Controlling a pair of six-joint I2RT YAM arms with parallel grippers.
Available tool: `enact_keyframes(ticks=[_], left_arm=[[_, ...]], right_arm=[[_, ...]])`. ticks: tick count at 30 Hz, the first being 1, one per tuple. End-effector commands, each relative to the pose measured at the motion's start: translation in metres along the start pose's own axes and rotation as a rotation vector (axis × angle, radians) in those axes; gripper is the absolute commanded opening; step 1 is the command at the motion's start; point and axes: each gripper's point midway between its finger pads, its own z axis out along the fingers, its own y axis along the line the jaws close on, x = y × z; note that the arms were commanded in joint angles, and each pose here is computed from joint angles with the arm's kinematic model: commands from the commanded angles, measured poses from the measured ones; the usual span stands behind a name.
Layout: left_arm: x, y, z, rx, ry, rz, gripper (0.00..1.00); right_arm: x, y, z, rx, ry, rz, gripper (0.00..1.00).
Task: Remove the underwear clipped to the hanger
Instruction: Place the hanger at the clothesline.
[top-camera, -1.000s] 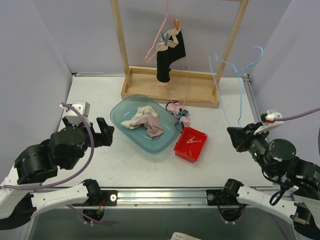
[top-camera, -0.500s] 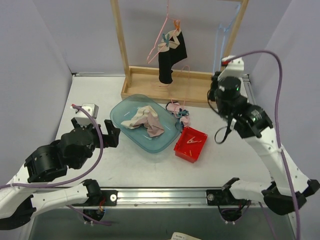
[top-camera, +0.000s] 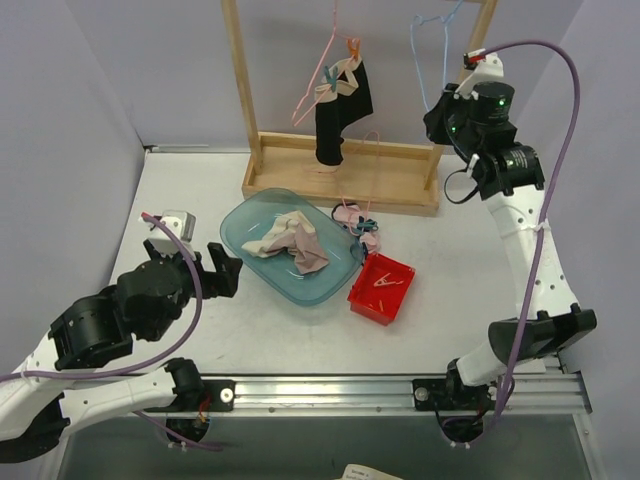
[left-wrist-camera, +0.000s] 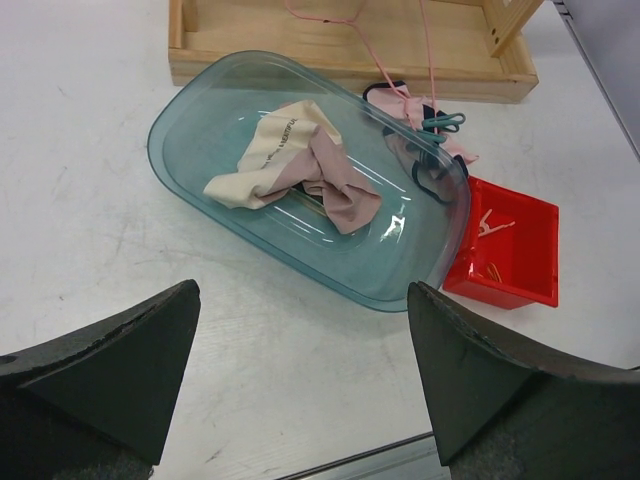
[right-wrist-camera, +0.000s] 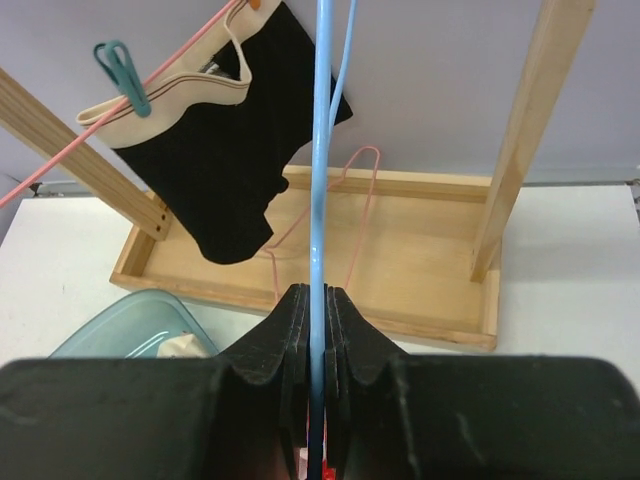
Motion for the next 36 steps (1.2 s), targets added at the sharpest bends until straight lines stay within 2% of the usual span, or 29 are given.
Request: enact_keyframes(ticks=[1, 12, 24, 27, 28, 29, 31, 32, 35, 36], left_arm=[[-0.009, -0.007, 0.001, 0.034, -0.038, -0.036, 0.94], [-0.005, -0.012, 0.003, 0.046, -0.027, -0.038, 0.94], [-0.005, -0.013, 0.004, 0.049, -0.021, -0.03, 0.94], [-0.006, -0.012, 0.004, 0.045, -0.024, -0.028, 0.94], [-0.006, -0.012, 0.004, 0.044, -0.024, -0.025, 0.94], [-0.006, -0.012, 0.004, 0.042, -0.027, -0.026, 0.94], [-0.007, -0.012, 0.005, 0.04, -0.027, -0.019, 0.94], [-0.007, -0.012, 0.005, 0.039, -0.027, -0.016, 0.94], [-0.01, -0.013, 0.007, 0.032, -0.035, -0.009, 0.94], [-0.011, -0.013, 0.008, 0.027, -0.036, 0.002, 0.94]], right_arm=[[-0.025, -0.002, 0.007, -0.11, -0.038, 0.025, 0.0], [-0.025, -0.018, 0.024, -0.163, 0.006, 0.052, 0.0], [0.031, -0.024, 0.01, -0.124, 0.145, 0.117, 0.0], [0.035, -0.024, 0.002, -0.114, 0.147, 0.114, 0.0], [0.031, -0.025, -0.002, -0.106, 0.135, 0.113, 0.09], [0.03, -0.027, -0.003, -0.093, 0.129, 0.11, 0.27], [0.023, -0.028, -0.009, -0.082, 0.108, 0.11, 0.49], [0.02, -0.029, -0.011, -0.074, 0.099, 0.108, 0.72], [0.01, -0.033, -0.016, -0.047, 0.067, 0.111, 0.99], [0.006, -0.035, -0.019, -0.03, 0.052, 0.111, 1.0]])
